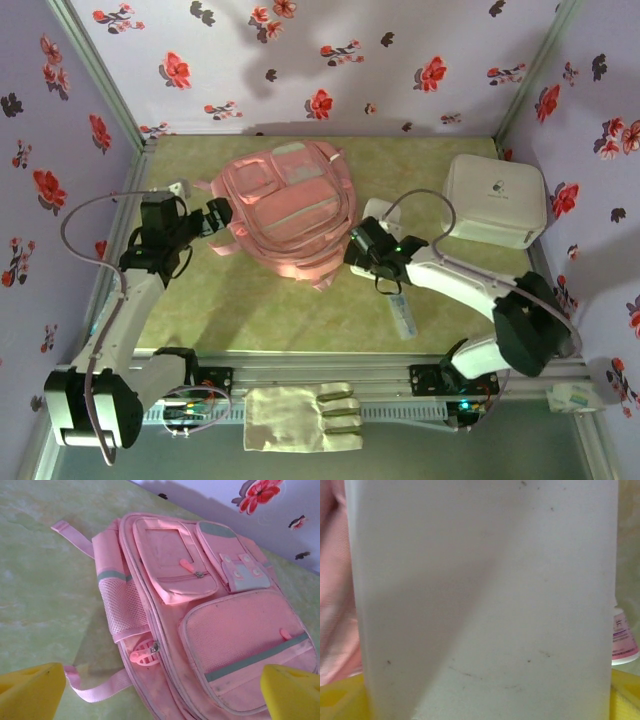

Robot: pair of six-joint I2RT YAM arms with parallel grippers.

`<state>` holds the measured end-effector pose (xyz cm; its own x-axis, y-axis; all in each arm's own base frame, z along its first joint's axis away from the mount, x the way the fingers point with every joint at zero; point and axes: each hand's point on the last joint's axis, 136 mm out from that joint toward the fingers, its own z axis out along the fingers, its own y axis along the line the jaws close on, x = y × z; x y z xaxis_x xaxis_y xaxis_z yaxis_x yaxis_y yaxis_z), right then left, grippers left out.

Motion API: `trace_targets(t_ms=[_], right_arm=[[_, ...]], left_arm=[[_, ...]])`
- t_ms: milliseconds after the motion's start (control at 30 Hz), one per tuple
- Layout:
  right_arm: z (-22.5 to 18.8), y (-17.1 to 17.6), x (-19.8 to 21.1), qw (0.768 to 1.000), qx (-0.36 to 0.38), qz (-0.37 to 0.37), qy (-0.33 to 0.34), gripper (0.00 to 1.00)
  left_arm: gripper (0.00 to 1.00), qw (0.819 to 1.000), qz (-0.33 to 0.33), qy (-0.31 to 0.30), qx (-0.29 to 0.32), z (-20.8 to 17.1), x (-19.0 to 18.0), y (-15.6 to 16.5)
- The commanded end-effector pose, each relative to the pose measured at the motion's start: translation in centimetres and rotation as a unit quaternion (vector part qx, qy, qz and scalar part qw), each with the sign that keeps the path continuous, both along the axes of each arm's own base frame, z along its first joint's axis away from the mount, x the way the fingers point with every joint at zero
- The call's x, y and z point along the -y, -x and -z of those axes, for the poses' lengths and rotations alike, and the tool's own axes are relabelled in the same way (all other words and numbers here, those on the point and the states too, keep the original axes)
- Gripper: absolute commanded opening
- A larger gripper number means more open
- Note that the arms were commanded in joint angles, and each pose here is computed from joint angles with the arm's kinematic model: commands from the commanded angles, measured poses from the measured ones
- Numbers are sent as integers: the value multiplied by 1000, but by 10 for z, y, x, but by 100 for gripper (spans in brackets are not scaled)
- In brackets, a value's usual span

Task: Pack the student bag

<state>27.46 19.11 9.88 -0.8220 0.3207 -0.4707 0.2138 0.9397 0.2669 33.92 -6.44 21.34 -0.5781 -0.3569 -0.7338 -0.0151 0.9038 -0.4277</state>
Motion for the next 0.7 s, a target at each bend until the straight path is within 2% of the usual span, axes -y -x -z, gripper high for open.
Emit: trace_targets(t_ms=[0, 200, 300, 400, 467, 500, 567, 667], right_arm=[[-35, -15, 16, 998, 59, 14, 15, 81], [-55, -23, 40, 996, 87, 21, 6, 78], [-53, -21, 45, 996, 83, 22, -12, 77], [-47, -21, 50, 996, 81, 28, -24, 77], [-43, -20, 52, 996, 80, 32, -29, 76], [-41, -20, 52, 996, 79, 33, -31, 76], [-37, -19, 53, 996, 76, 33, -39, 75], [-37, -20, 51, 996, 75, 30, -49, 74]], left_arm=[[100, 999, 43, 5, 12, -14, 22, -5], [100, 988, 152, -33, 12, -6, 84, -6], [100, 974, 218, -59, 17, 2, 123, 0], [99, 957, 271, -102, -7, 19, 152, 4], [94, 938, 307, -160, -17, 31, 167, 5], [89, 926, 325, -190, -17, 36, 173, 6], [80, 895, 363, -259, -18, 45, 183, 4], [71, 862, 402, -307, -32, 54, 192, -3]])
